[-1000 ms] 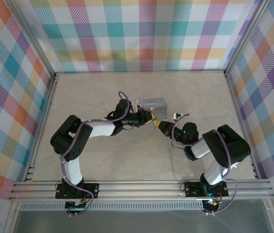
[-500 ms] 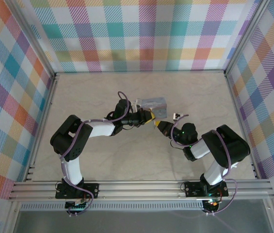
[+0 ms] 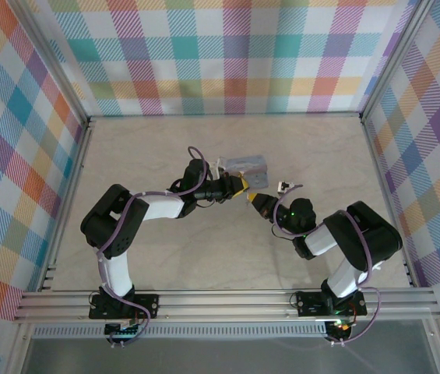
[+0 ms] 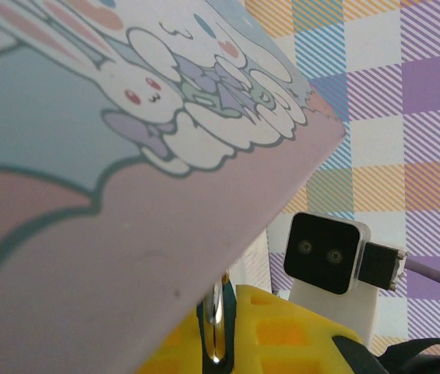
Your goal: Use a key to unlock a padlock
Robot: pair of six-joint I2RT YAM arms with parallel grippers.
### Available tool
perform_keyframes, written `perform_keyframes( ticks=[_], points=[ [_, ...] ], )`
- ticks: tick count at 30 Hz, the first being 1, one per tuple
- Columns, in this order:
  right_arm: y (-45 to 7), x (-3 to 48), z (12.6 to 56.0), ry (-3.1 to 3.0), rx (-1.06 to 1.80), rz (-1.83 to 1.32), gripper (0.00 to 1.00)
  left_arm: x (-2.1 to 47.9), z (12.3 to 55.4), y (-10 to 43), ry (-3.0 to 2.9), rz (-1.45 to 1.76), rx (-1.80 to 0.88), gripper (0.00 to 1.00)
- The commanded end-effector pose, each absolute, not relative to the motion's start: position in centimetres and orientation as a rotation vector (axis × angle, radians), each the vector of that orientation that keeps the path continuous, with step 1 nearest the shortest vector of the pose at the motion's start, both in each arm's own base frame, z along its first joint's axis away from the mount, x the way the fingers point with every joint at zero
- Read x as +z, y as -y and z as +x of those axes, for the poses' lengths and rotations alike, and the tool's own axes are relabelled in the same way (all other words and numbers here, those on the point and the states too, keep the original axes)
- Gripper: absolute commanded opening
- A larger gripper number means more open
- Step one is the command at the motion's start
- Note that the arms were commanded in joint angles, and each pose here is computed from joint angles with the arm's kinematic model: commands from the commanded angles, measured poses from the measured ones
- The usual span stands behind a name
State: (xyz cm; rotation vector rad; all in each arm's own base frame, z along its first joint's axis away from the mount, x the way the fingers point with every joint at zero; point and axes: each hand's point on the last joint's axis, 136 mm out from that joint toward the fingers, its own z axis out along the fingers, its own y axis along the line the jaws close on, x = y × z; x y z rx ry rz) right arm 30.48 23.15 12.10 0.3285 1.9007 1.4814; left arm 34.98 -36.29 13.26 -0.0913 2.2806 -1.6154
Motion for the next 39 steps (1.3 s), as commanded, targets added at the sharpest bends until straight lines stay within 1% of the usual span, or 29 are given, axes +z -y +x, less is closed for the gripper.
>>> perform_keyframes(
  ticks=[1,8,22,28,31,39],
  points=[
    [-23.3,14.8,30.7,-1.803,1.515,0.289,0.0,14.4,34.8,36.7,-2.225,-0.037,-1.676,0.12],
    [-23.3,14.7,30.8,-1.802,1.5,0.288,0.0,14.5,34.9,36.8,-2.223,-0.036,-1.682,0.11],
    [-23.7,16.4,31.6,-1.754,1.53,0.284,0.0,14.4,34.5,36.9,-2.222,-0.025,-1.707,0.11],
    [-24.1,17.0,32.2,-1.75,1.609,0.351,0.0,14.7,34.4,36.9,-2.216,-0.018,-1.717,0.1],
    [-24.5,16.4,32.5,-1.774,1.647,0.403,0.0,14.9,34.5,37.0,-2.205,-0.014,-1.726,0.1],
    [-24.5,16.1,33.2,-1.782,1.669,0.44,0.0,15.2,34.3,37.0,-2.197,-0.004,-1.737,0.09]
  ],
)
